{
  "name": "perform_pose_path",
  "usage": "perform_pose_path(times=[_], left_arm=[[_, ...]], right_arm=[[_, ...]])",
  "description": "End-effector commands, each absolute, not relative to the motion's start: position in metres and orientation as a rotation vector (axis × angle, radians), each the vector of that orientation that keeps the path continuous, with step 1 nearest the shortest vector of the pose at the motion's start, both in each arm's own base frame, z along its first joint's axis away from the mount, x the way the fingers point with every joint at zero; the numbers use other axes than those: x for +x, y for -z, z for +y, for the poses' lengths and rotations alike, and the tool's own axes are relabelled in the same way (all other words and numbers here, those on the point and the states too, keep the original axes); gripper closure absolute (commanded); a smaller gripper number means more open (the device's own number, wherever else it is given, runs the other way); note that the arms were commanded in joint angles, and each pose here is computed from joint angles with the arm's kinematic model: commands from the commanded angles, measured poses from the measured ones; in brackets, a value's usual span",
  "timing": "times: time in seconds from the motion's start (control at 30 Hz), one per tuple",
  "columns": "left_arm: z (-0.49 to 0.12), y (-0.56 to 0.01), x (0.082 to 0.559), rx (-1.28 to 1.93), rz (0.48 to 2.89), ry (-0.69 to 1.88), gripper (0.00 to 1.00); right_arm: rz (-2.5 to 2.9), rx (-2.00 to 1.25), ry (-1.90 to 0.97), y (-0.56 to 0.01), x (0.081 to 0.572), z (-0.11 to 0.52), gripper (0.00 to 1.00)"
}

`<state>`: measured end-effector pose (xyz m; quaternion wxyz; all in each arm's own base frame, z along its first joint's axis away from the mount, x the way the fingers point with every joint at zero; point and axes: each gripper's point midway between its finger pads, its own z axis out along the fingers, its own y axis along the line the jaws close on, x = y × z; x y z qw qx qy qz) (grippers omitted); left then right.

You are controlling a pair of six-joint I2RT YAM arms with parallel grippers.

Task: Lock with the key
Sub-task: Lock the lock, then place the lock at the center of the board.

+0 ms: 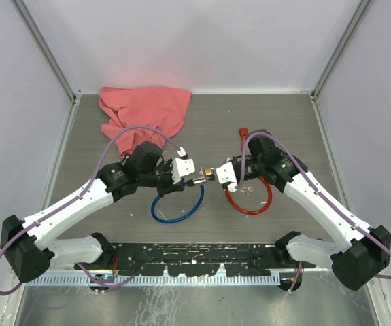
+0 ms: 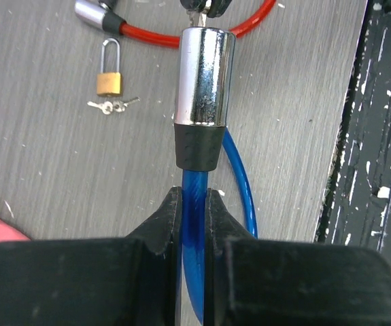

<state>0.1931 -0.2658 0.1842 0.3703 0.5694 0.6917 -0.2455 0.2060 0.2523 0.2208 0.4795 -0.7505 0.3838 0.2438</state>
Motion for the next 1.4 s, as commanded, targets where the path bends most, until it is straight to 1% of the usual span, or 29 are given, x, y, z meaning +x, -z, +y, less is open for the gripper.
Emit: perform_pose_path(times=[0.0, 0.17, 0.3, 0.4, 0.47, 0.53, 0.67, 0.77, 0.87, 1.03, 1.17, 1.37], left_arm=[[-0.243, -0.193, 0.198, 1.449, 1.812, 0.557, 1.0], [-0.237, -0.197, 0.202, 1.439, 1.815, 0.523, 1.0], [-0.237, -0.202, 0.207, 1.408, 1.812, 0.506, 1.0], [-0.237, -0.208, 0.21, 1.385, 1.802, 0.489, 1.0], [-0.235, -0.209, 0.211, 1.385, 1.802, 0.476, 1.0], [-0.235, -0.209, 0.21, 1.391, 1.802, 0.473, 1.0], [-0.231, -0.208, 0.209, 1.391, 1.812, 0.464, 1.0], [-0.229, -0.207, 0.212, 1.336, 1.845, 0.494, 1.0], [-0.228, -0.209, 0.217, 1.194, 1.908, 0.591, 1.0], [-0.223, -0.212, 0.237, 0.841, 1.99, 0.758, 1.0], [-0.211, -0.206, 0.255, 0.541, 2.031, 0.928, 1.0], [-0.175, -0.174, 0.283, 0.119, 2.124, 1.096, 0.98]], right_arm=[[0.988, -1.773, -0.47, -0.253, 0.228, 0.23, 0.99], [1.129, -1.661, -0.617, -0.258, 0.228, 0.229, 0.99], [1.459, -1.4, -0.794, -0.258, 0.242, 0.235, 0.99], [1.642, -1.275, -0.979, -0.252, 0.237, 0.243, 0.99], [1.685, -1.273, -1.059, -0.251, 0.229, 0.246, 0.99], [1.658, -1.307, -1.056, -0.255, 0.224, 0.244, 0.99], [1.575, -1.356, -0.875, -0.261, 0.232, 0.233, 0.99], [1.595, -1.334, -0.89, -0.255, 0.233, 0.232, 0.99], [1.632, -1.304, -0.98, -0.236, 0.229, 0.238, 0.99], [1.72, -1.228, -1.044, -0.207, 0.23, 0.24, 0.97], [1.791, -1.185, -1.159, -0.184, 0.223, 0.245, 0.95], [1.964, -1.108, -1.237, -0.135, 0.229, 0.249, 0.93]])
